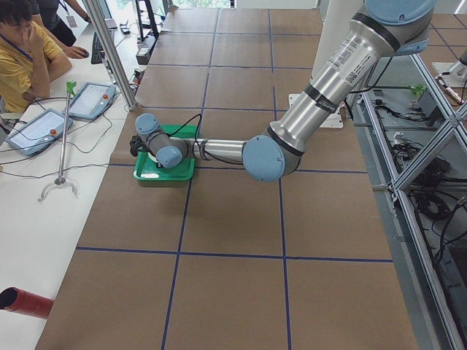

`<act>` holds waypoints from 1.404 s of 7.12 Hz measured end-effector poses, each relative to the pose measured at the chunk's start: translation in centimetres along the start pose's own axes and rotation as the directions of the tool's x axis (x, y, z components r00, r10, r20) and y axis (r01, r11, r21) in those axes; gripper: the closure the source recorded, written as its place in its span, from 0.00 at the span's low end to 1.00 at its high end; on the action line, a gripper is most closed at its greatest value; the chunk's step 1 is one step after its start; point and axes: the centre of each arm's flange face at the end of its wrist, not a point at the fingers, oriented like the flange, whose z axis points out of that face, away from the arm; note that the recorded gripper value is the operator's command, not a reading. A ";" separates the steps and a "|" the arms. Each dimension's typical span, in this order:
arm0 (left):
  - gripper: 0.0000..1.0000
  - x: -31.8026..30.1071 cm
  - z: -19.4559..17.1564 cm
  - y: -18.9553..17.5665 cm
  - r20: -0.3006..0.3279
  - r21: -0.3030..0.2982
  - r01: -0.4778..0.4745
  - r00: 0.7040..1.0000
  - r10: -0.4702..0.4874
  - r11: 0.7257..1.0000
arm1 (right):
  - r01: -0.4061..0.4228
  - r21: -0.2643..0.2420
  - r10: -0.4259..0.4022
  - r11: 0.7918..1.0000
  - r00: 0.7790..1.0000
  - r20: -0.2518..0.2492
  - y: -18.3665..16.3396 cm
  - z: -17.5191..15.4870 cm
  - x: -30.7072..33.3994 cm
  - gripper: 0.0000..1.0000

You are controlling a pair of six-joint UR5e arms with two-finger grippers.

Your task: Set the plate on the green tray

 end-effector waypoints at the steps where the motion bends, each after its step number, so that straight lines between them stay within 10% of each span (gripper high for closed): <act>1: 0.00 0.2 0.0 0.0 0.003 0.026 0.011 1.000 -0.011 1.000 | 0.000 0.000 0.000 1.000 1.000 0.000 0.0 0.0 0.0 0.00; 4: 0.00 -1.0 -3.6 3.4 -0.014 0.067 0.025 1.000 -0.024 0.997 | 0.000 0.000 0.000 1.000 1.000 -0.001 0.0 0.0 0.0 0.00; 10: 0.00 -18.0 -23.2 13.8 0.252 -0.061 -0.145 0.955 0.156 0.988 | 0.000 0.000 0.000 1.000 1.000 -0.001 0.0 0.0 0.0 0.00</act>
